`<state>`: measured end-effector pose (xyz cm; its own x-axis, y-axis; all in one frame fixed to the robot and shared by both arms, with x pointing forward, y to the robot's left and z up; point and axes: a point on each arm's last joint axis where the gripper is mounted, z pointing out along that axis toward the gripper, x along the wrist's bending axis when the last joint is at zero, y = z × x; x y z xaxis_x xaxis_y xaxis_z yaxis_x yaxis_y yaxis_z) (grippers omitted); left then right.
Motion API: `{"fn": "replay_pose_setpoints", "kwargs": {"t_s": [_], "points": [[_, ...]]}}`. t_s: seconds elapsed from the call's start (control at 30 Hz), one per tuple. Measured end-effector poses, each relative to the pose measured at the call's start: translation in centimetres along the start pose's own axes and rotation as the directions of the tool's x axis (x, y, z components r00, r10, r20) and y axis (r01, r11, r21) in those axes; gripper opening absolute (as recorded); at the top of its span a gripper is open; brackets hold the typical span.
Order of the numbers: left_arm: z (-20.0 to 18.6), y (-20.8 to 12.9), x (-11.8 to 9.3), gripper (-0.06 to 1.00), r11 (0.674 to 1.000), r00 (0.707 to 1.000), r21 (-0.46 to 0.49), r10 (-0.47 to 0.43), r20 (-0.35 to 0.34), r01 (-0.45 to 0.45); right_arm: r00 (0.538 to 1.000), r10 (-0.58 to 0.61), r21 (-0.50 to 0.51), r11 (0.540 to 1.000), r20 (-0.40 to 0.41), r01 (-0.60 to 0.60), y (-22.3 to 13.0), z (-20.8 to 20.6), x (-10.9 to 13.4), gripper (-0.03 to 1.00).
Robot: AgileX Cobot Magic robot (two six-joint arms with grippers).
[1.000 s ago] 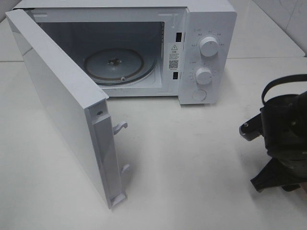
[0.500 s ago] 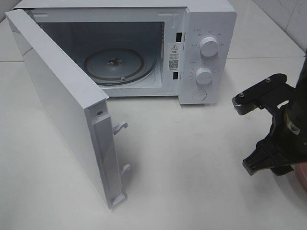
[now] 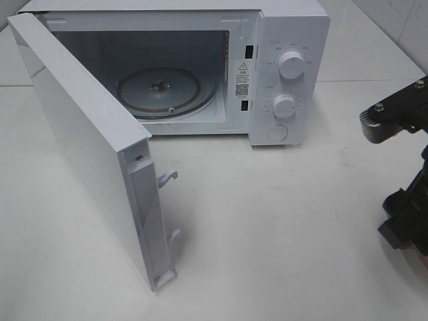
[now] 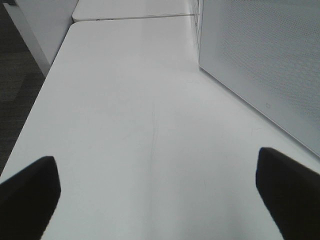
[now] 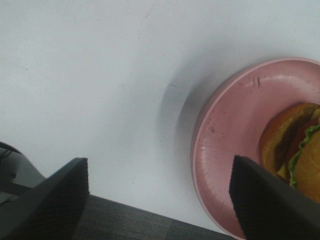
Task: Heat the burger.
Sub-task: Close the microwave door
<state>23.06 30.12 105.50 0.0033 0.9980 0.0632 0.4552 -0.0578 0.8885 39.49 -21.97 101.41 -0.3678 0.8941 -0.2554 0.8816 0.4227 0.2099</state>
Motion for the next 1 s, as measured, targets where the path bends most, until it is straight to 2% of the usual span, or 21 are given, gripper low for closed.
{"fn": "replay_pose_setpoints", "kwargs": {"t_s": [0.03,0.17,0.2,0.43,0.5,0.6,0.77,1.0], "points": [[0.0,0.0,0.0,0.99,1.000,1.000,0.000,0.000,0.000,0.000,1.000,-0.005,-0.030,1.000,-0.031,0.004,-0.6,-1.0,-0.2,0.76],[0.0,0.0,0.0,0.99,1.000,1.000,0.000,0.000,0.000,0.000,0.997,0.001,-0.083,0.996,-0.072,-0.007,-1.5,-2.3,-0.4,0.76],[0.0,0.0,0.0,0.99,1.000,1.000,0.000,0.000,0.000,0.000,0.995,0.008,-0.125,0.992,-0.095,-0.020,-2.2,-3.2,-0.7,0.76],[0.0,0.0,0.0,0.99,1.000,1.000,0.000,0.000,0.000,0.000,0.994,0.020,-0.225,0.973,-0.112,-0.045,-4.6,-5.5,-1.9,0.76],[0.0,0.0,0.0,0.99,1.000,1.000,0.000,0.000,0.000,0.000,0.992,0.030,-0.295,0.953,-0.124,-0.066,-6.2,-6.7,-2.5,0.76],[0.0,0.0,0.0,0.99,1.000,1.000,0.000,0.000,0.000,0.000,0.990,0.040,-0.349,0.933,-0.134,-0.085,-7.7,-7.6,-3.1,0.76],[0.0,0.0,0.0,0.99,1.000,1.000,0.000,0.000,0.000,0.000,0.988,0.057,-0.397,0.911,-0.146,-0.112,-9.5,-8.4,-3.7,0.76],[0.0,0.0,0.0,0.99,1.000,1.000,0.000,0.000,0.000,0.000,0.984,0.084,-0.390,0.910,-0.159,-0.141,-10.3,-8.5,-3.9,0.76]]}}
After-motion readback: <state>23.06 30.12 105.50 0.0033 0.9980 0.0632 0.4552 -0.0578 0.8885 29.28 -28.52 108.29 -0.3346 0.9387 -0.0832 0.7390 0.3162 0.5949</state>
